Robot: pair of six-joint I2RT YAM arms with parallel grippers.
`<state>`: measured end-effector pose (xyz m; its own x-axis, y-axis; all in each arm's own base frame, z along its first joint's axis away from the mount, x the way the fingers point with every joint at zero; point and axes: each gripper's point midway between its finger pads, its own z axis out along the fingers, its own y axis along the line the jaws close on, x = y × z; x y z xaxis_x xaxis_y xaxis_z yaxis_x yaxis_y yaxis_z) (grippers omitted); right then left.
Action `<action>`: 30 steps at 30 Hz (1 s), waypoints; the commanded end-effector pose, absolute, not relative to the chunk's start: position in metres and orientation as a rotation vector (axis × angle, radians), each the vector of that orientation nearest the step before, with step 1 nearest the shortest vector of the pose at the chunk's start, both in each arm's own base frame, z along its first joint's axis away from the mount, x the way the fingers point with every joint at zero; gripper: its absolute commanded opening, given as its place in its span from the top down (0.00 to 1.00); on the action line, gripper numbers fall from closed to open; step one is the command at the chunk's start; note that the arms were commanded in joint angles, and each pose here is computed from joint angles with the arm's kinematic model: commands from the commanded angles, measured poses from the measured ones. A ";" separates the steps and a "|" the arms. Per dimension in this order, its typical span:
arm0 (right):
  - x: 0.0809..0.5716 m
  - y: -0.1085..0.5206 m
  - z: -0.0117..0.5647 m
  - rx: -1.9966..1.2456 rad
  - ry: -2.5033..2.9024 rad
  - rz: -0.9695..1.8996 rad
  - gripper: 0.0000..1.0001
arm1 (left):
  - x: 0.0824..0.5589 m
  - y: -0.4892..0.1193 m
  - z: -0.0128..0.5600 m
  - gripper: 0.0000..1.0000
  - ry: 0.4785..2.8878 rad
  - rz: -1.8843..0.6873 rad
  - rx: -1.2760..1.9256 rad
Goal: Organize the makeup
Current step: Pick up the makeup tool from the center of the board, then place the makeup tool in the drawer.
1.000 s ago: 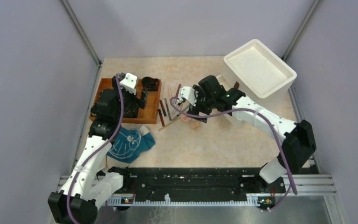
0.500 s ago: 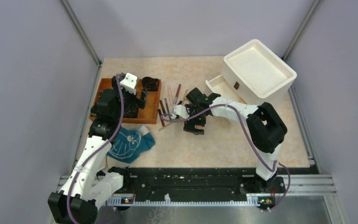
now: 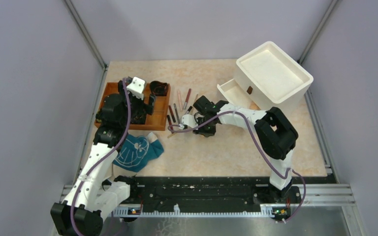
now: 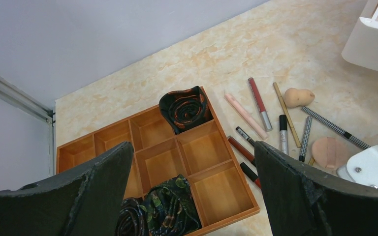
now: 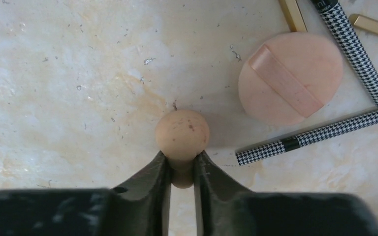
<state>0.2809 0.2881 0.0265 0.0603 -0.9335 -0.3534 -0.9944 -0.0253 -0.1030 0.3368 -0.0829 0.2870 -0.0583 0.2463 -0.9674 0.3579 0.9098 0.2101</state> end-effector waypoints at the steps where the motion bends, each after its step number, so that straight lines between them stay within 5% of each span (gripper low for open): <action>1: 0.281 0.297 0.049 -2.008 1.902 0.274 0.89 | 0.335 -0.079 0.311 0.01 1.582 -0.076 0.457; 12: 0.277 0.277 0.144 -1.776 1.836 0.195 0.95 | 0.336 -0.080 0.311 0.01 1.583 -0.076 0.461; 22: 0.341 0.223 0.254 -1.329 1.819 -0.112 0.95 | 0.334 -0.079 0.314 0.01 1.577 -0.077 0.458; 30: 0.370 0.188 0.278 -1.191 1.859 -0.241 0.95 | 0.333 -0.079 0.316 0.01 1.572 -0.073 0.457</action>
<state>0.3543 0.2009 0.2570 -0.1047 -0.8233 -0.5579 -0.7065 0.4564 -0.5409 0.3344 -0.0817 0.2889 -0.0542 0.2480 -0.9673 0.3555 0.9100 0.2134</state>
